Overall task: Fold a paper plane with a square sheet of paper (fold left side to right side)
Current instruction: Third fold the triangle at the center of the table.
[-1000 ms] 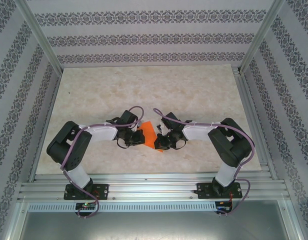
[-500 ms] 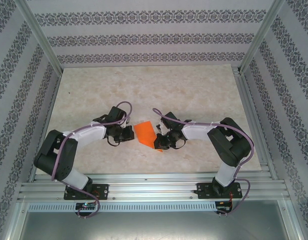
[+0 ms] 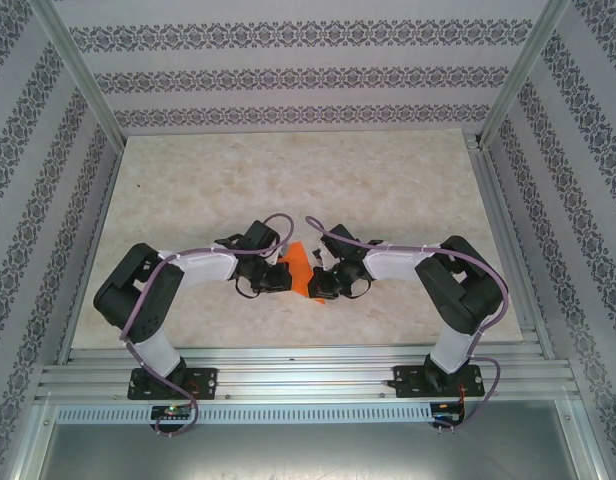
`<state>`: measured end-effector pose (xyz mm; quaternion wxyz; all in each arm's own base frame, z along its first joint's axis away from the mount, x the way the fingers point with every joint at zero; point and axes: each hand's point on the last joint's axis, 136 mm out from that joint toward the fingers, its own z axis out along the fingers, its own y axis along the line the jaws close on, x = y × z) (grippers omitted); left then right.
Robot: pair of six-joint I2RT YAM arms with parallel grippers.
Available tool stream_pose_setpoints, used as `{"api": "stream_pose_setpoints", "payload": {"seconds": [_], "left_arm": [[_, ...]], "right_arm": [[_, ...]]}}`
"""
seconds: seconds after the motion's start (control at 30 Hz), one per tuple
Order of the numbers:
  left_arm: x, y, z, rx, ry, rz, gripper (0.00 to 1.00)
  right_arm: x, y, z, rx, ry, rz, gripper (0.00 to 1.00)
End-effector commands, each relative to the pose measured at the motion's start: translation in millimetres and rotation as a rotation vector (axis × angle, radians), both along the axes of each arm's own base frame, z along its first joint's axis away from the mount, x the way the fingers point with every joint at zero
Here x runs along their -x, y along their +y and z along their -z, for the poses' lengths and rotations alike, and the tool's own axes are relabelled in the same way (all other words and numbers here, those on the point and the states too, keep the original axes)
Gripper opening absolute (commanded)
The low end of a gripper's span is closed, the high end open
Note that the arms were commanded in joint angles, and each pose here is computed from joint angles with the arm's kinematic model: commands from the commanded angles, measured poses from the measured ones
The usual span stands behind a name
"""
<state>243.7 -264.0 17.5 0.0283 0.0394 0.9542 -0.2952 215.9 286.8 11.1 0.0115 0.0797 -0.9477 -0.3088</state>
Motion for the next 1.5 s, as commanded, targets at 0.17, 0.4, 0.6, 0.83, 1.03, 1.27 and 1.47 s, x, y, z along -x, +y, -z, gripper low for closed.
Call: {"api": "stream_pose_setpoints", "payload": {"seconds": [0.17,0.4,0.6,0.83,1.03,1.27,1.47], "left_arm": [[-6,6,14,-0.079,-0.018,-0.027,0.08],[-5,8,19,-0.09,-0.008,-0.032,0.07],[-5,12,24,-0.117,-0.003,-0.036,0.06],[-6,21,32,-0.177,0.004,-0.046,0.05],[-9,24,39,-0.211,0.008,-0.048,0.04],[-12,26,43,-0.224,0.011,-0.052,0.03],[-13,29,44,-0.231,0.009,-0.054,0.03]], "right_arm": [[-12,2,-26,-0.004,-0.035,0.155,0.07],[-20,31,-24,-0.043,-0.01,0.202,0.06],[-20,25,4,0.04,0.021,0.238,0.02],[-12,3,11,0.105,0.051,0.253,0.02],[-3,-17,6,0.121,0.069,0.259,0.02],[19,-47,15,0.256,0.104,0.199,0.02],[35,-72,23,0.385,0.11,0.148,0.01]]}}
